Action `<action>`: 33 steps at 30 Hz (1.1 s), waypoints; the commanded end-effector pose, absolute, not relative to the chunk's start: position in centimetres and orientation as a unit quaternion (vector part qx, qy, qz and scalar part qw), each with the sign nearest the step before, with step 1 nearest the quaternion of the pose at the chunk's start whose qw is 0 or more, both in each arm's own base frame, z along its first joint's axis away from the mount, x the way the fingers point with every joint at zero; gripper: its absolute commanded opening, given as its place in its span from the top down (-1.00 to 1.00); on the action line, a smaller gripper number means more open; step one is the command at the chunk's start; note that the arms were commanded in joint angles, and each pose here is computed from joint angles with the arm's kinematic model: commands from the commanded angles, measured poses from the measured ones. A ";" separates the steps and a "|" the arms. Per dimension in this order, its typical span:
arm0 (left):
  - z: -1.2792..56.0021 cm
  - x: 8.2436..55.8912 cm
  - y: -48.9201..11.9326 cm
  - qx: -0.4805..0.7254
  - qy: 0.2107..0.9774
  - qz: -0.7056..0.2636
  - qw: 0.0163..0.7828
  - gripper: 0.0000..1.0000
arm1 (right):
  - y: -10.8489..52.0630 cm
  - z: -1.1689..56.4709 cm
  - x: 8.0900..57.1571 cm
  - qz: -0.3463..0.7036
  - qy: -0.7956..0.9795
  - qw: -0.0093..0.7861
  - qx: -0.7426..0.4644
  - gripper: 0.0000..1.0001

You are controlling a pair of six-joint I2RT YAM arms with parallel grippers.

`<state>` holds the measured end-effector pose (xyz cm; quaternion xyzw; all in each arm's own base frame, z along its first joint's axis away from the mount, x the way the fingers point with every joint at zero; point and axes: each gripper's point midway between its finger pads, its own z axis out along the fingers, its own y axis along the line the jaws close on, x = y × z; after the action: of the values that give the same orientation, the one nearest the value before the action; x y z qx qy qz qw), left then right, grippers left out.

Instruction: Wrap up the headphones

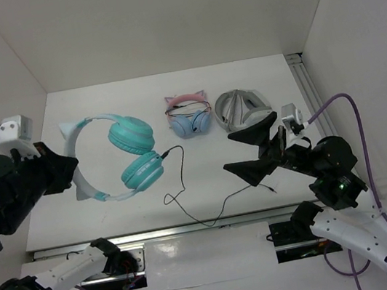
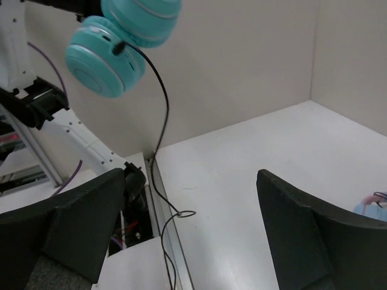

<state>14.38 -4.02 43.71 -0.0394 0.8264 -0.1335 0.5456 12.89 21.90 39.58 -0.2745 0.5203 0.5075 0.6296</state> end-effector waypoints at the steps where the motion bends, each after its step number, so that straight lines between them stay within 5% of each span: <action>1: 43.8 15.9 -5.8 -0.020 0.834 -0.140 0.534 1.00 | 22.8 42.1 11.4 0.531 0.451 0.641 -0.323 -0.92; 9: 44.2 15.9 -6.1 -0.022 0.832 -0.148 0.535 1.00 | 24.8 40.3 11.4 0.575 0.443 0.598 -0.340 -0.64; 19: 44.5 16.0 -6.9 -0.022 0.826 -0.173 0.536 1.00 | 30.3 35.9 14.1 0.586 0.460 0.584 -0.323 -0.61; 23: 44.4 16.2 -7.0 -0.029 0.826 -0.172 0.536 1.00 | 32.5 33.8 13.7 0.598 0.470 0.565 -0.321 -0.39; 26: 44.6 16.0 -6.8 -0.029 0.823 -0.174 0.539 1.00 | 33.3 31.7 13.6 0.591 0.481 0.563 -0.319 -0.01; 33: 46.9 14.7 -5.3 -0.057 0.802 -0.187 0.565 1.00 | 34.4 28.5 13.2 0.584 0.505 0.553 -0.314 0.03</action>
<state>14.89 -5.43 43.12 -0.0121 0.8466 -0.1332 0.5152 12.89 34.64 26.19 -0.3308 0.5474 0.5834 0.5006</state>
